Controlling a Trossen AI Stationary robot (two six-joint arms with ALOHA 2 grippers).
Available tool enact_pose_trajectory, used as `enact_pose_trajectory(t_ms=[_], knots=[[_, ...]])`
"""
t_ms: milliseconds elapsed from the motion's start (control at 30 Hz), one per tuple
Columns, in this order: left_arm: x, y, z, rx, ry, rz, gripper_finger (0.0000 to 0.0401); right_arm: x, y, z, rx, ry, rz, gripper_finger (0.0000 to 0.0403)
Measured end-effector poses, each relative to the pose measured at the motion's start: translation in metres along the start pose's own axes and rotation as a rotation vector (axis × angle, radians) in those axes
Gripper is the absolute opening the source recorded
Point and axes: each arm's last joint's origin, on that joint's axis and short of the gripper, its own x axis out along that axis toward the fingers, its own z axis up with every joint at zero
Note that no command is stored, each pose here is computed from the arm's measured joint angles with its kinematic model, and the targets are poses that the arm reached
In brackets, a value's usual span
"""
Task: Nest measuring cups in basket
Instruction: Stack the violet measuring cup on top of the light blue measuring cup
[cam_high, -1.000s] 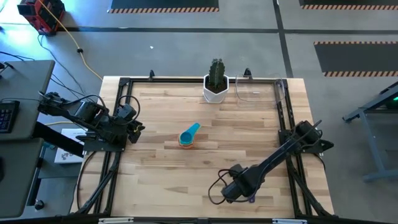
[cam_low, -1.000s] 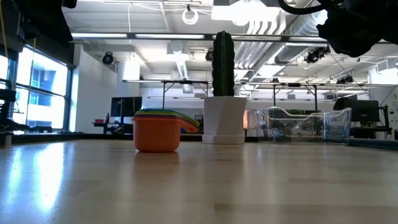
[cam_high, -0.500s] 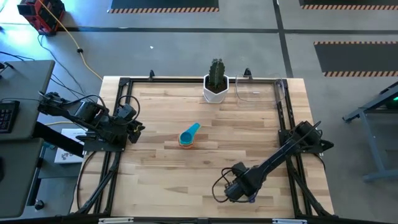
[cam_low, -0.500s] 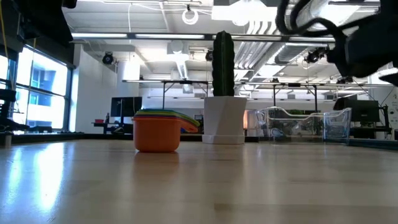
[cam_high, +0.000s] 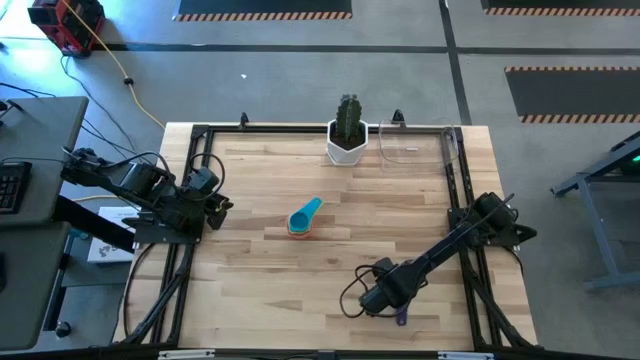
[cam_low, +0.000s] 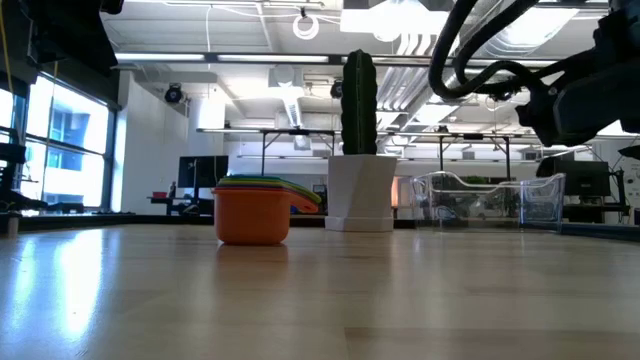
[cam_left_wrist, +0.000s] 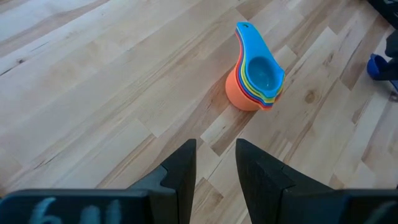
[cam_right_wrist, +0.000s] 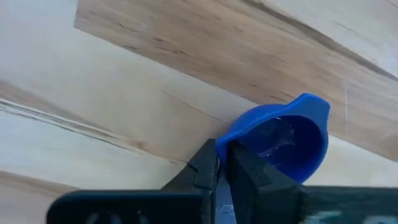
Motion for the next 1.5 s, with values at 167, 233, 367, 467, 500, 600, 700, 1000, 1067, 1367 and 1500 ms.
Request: enact_pose_trajectory(t_ms=[167, 233, 367, 467, 500, 600, 700, 1000, 1067, 1367, 1500], knots=[[0.0, 0.0, 0.0, 0.0, 0.0, 0.0, 0.0104, -0.002, 0.001, 0.003, -0.067, -0.005, -0.002, 0.0008], [0.0, 0.0, 0.0, 0.001, 0.0, 0.001, 0.0104, -0.007, 0.004, 0.006, -0.137, -0.029, 0.005, 0.0005], [0.0, 0.0, 0.0, 0.0, -0.006, 0.003, 0.0104, -0.019, 0.011, 0.018, -0.295, -0.115, 0.008, 0.0003], [0.0, 0.0, 0.0, -0.021, -0.006, 0.003, 0.0104, -0.029, 0.018, 0.03, -0.441, -0.185, 0.023, 0.0003], [0.0, 0.0, 0.0, -0.034, -0.006, 0.004, 0.0104, -0.033, 0.02, 0.035, -0.497, -0.212, 0.024, 0.0002], [0.0, 0.0, 0.0, -0.079, -0.007, 0.003, 0.0104, -0.045, 0.028, 0.051, -0.646, -0.292, 0.025, 0.0002], [0.0, 0.0, 0.0, -0.126, -0.007, 0.003, 0.0104, -0.059, 0.034, 0.07, -0.777, -0.382, 0.007, 0.0001], [0.003, -0.003, 0.002, -0.257, -0.046, 0.026, 0.0104, -0.103, 0.054, 0.137, -1.262, -0.658, -0.041, 0.0001], [0.005, -0.005, 0.002, -0.258, -0.047, 0.025, 0.0104, -0.108, 0.057, 0.15, -1.372, -0.714, -0.051, 0.0001], [0.012, -0.014, 0.003, -0.263, -0.043, 0.028, 0.0104, -0.116, 0.059, 0.175, -1.774, -0.834, -0.205, 0.0001], [0.013, -0.015, 0.003, -0.292, -0.032, 0.028, 0.0104, -0.119, 0.064, 0.175, -1.957, -0.904, -0.271, 0.0001]])
